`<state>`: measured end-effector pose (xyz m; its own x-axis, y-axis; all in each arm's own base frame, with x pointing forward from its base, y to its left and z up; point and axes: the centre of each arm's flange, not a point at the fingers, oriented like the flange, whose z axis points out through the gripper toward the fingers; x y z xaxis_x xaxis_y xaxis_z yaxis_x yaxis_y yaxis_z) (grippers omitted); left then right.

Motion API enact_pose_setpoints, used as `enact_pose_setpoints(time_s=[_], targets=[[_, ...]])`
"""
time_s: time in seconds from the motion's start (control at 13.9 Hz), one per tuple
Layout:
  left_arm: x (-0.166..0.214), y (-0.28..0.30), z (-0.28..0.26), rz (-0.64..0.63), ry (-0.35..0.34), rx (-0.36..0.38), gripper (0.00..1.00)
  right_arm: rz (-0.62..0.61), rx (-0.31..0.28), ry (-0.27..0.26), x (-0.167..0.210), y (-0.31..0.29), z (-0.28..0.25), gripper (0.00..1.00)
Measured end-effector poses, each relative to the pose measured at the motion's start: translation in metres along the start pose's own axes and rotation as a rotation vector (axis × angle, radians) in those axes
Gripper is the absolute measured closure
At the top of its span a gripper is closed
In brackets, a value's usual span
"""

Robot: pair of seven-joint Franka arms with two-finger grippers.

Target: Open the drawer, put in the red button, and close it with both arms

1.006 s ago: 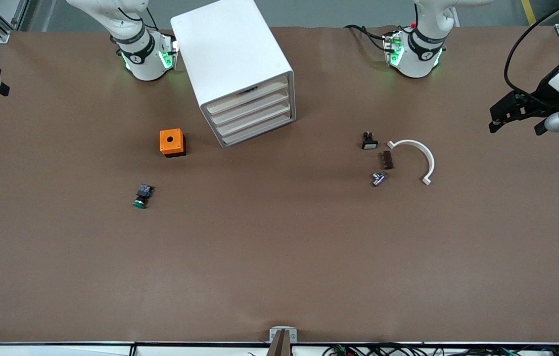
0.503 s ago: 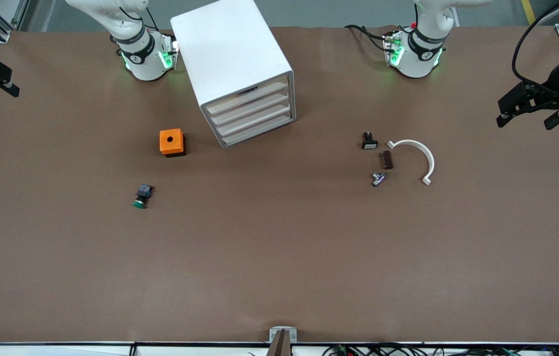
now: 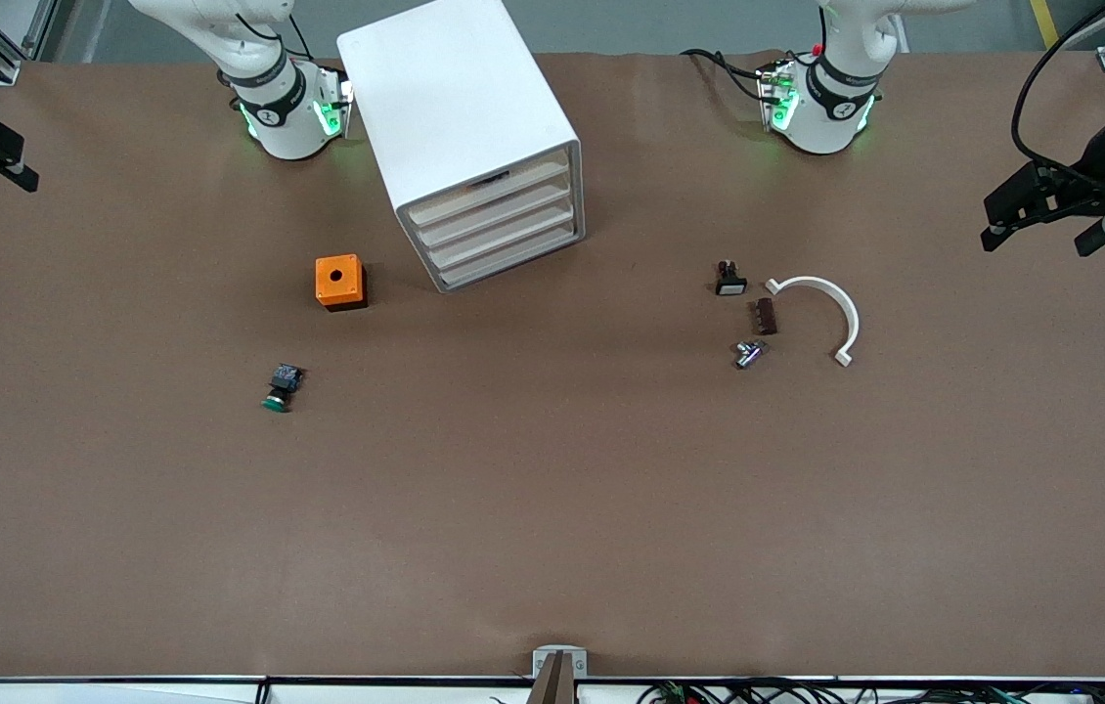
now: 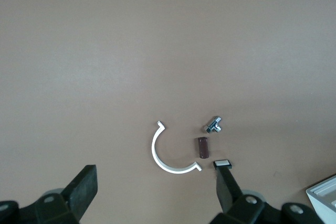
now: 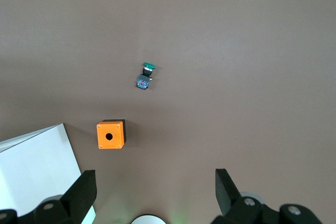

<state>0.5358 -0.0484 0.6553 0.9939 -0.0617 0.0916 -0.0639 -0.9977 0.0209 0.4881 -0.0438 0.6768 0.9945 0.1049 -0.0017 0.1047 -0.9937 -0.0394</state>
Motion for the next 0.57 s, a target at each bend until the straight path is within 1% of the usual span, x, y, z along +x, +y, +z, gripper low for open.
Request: enact_pose_setpoints(time_s=[0.57], targets=[[0.0006,-0.0001,0.0015,0.000,-0.003,0.000,0.00,0.006,0.000,-0.001,-0.0007,0.0007,-0.0003,0.00]])
